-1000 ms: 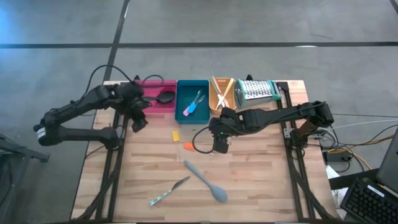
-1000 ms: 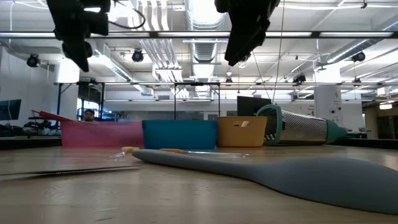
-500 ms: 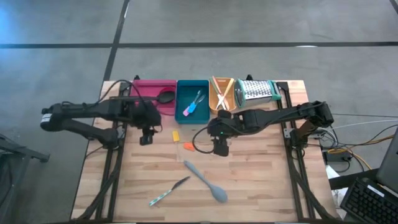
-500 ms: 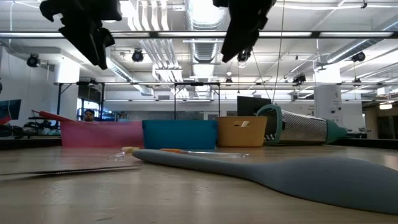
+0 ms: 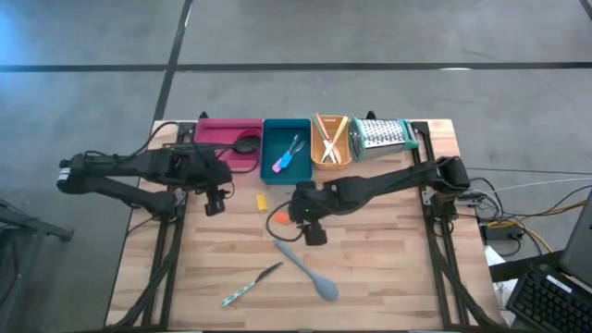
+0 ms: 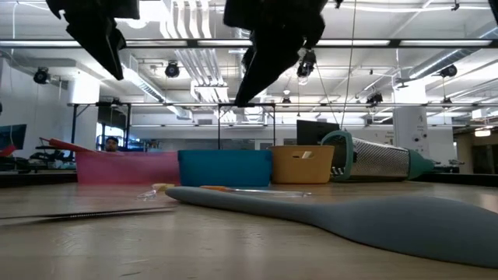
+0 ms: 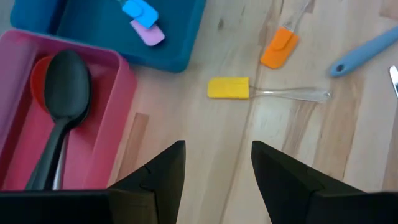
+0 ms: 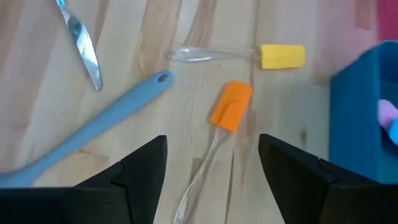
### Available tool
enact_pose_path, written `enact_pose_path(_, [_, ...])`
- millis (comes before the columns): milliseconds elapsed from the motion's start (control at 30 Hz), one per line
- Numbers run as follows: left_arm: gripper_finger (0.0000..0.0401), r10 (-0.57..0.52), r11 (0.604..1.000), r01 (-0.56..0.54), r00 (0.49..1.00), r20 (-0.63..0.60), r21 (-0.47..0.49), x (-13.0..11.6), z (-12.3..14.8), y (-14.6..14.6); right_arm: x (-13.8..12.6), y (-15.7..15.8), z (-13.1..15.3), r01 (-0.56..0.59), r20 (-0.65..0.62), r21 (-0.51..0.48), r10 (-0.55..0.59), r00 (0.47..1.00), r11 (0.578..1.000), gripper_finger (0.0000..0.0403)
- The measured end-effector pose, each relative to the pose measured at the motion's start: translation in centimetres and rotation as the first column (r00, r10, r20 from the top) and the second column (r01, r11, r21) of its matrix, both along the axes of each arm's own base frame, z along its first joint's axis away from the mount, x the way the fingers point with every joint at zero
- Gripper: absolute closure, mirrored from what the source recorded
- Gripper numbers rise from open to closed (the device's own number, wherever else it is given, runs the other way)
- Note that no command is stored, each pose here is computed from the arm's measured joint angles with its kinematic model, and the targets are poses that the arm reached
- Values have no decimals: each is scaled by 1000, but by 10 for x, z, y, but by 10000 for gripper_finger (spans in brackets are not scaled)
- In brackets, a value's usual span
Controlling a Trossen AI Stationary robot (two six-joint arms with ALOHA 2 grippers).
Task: Pick & Place Kitchen Items
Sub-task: Put the orange spatula into the blue bin
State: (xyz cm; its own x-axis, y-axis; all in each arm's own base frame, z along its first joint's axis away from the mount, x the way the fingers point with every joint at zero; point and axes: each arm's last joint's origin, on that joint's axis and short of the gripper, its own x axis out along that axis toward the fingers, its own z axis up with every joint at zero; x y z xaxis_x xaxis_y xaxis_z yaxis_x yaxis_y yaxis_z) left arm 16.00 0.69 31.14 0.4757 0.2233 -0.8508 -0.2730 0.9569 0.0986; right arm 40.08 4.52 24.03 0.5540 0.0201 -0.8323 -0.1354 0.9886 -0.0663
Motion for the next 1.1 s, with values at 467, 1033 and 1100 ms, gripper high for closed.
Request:
enact_pose_path(467, [213,31,999,-31,999,21,-11,-22,7,0,52,6,-38,-122,-188,-70,107,976,990,179])
enact_pose_path(1033, [213,37,999,-38,999,-35,-12,-28,5,0,88,-25,-79,-83,-313,4,80,946,997,130])
enact_pose_path(1100, [213,37,999,-38,999,-35,-12,-28,5,0,88,-30,-83,-71,-315,2,68,947,997,128])
